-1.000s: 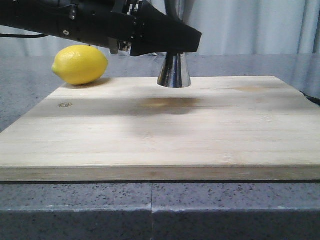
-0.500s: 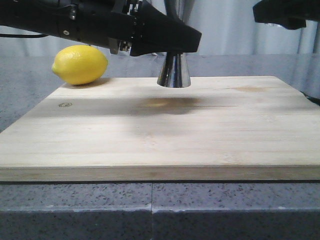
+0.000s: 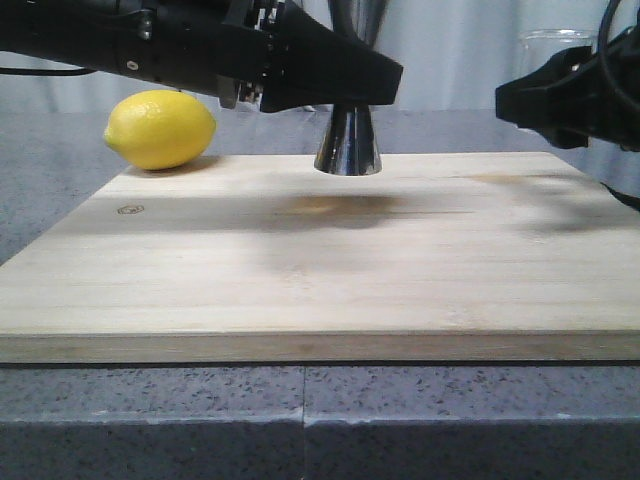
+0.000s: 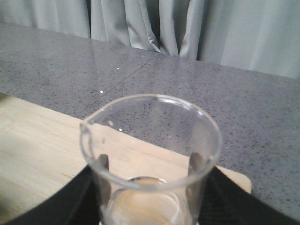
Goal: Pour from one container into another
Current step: 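Return the beaker upright and set it down on the board with the right gripper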
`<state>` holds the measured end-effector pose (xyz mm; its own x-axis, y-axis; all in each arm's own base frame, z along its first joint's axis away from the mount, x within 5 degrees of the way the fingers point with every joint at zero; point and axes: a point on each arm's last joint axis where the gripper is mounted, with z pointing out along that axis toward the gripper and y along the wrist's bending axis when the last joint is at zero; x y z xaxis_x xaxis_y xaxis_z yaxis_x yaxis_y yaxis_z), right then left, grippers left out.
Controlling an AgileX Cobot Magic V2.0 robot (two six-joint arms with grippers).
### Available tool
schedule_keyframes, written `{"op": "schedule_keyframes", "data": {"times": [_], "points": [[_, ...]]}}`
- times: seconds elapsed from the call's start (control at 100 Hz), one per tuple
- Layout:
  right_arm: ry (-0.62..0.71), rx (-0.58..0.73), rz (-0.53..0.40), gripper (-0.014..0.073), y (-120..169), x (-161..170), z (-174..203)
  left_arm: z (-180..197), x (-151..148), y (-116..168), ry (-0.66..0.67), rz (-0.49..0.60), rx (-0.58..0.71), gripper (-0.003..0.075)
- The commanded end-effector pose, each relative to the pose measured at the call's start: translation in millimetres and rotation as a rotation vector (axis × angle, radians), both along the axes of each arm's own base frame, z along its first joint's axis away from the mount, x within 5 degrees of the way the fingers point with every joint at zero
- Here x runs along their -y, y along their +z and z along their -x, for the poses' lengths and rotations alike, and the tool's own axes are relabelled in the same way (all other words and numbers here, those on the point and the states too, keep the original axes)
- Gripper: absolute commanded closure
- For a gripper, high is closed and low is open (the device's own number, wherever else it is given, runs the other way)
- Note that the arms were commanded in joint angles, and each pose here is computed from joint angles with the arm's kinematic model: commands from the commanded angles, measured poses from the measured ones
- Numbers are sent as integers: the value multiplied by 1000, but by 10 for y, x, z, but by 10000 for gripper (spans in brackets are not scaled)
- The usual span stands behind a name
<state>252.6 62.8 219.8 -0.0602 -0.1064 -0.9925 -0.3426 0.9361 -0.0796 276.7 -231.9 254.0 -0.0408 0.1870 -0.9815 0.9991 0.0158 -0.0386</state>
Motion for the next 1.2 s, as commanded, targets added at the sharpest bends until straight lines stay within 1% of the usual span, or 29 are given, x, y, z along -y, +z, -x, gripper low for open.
{"op": "schedule_keyframes", "data": {"times": [0.0, 0.08, 0.26, 0.36, 0.65, 1.06, 1.13, 1.19], "points": [[5, 150, -64, 284, 144, -5, -64, 58, 25, 296, -26, 119, 21, 661], [7, 157, -76, 284, 81, -14, -103, 58, 25, 296, -26, 119, 21, 661], [7, 126, -81, 284, -78, -27, -170, 58, 25, 296, -26, 119, 21, 661], [8, 121, -82, 284, -119, -31, -186, 58, 25, 296, -26, 119, 21, 661], [8, 119, -84, 283, -125, -32, -187, 58, 25, 296, -26, 119, 21, 661], [2, 72, -73, 281, -169, -28, -190, 58, 25, 296, -26, 119, 21, 661], [2, 72, -73, 267, -169, -28, -190, 58, 25, 296, -26, 119, 21, 661], [2, 72, -73, 223, -169, -28, -190, 58, 25, 296, -26, 119, 21, 661]]}}
